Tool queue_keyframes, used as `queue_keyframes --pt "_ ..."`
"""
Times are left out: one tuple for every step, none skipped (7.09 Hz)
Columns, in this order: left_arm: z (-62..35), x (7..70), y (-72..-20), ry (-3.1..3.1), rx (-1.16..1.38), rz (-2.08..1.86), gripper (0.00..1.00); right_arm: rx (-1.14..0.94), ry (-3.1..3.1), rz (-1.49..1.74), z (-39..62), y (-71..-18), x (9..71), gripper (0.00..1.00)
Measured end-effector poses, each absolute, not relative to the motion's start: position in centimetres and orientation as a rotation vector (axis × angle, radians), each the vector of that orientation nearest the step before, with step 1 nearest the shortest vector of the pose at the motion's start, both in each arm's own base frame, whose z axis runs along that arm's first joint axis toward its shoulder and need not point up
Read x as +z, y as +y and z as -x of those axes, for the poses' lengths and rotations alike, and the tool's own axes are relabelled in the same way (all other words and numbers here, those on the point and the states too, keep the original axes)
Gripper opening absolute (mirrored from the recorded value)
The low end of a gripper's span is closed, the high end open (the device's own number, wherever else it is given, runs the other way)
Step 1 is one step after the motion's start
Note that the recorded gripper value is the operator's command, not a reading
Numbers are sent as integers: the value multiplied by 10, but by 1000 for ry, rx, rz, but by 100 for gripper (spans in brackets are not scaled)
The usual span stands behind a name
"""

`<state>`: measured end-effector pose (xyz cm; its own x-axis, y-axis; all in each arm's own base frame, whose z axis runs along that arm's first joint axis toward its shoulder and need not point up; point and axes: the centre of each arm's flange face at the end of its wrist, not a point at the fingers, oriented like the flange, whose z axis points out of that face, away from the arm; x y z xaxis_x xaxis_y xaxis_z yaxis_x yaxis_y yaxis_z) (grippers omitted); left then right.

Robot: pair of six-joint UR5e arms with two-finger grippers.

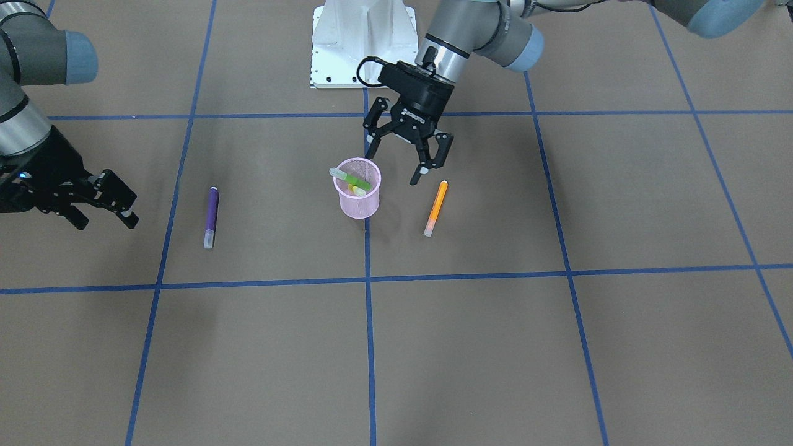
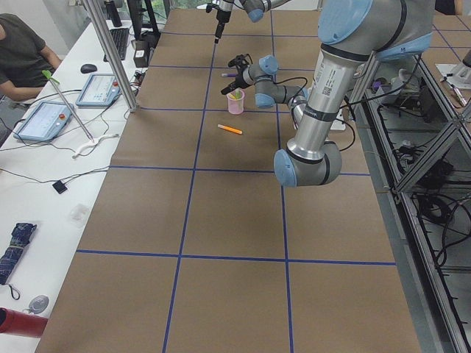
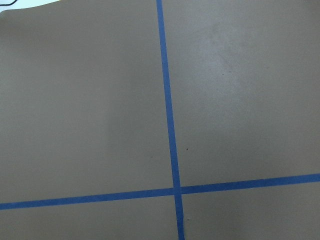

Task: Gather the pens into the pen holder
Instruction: 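Grasp the purple marker with the right gripper while the left gripper withdraws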

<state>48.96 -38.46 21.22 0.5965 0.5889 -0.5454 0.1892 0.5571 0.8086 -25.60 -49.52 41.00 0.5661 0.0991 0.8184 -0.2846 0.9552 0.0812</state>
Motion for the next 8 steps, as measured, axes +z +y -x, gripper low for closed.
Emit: queue_keyframes --pt "-472 243 -395 927 260 -899 100 218 -942 -198 271 -488 416 97" --pt "-455 268 -408 926 231 -809 100 188 -942 -172 292 -479 421 90" --pt "-438 286 -424 932 195 -722 100 134 -941 -140 326 -468 423 84" --pt "-422 300 -438 939 176 -647 100 85 -931 -105 361 -459 423 81" --pt "-412 311 -449 942 167 -593 100 58 -904 -62 385 -456 420 81" --pt "-408 316 -454 942 162 -568 100 36 -867 -22 400 -459 409 80" --pt "-408 320 -455 940 160 -556 100 0 -837 -1 406 -464 402 72" --pt "-408 322 -456 941 153 -547 100 -39 -821 6 407 -469 403 68"
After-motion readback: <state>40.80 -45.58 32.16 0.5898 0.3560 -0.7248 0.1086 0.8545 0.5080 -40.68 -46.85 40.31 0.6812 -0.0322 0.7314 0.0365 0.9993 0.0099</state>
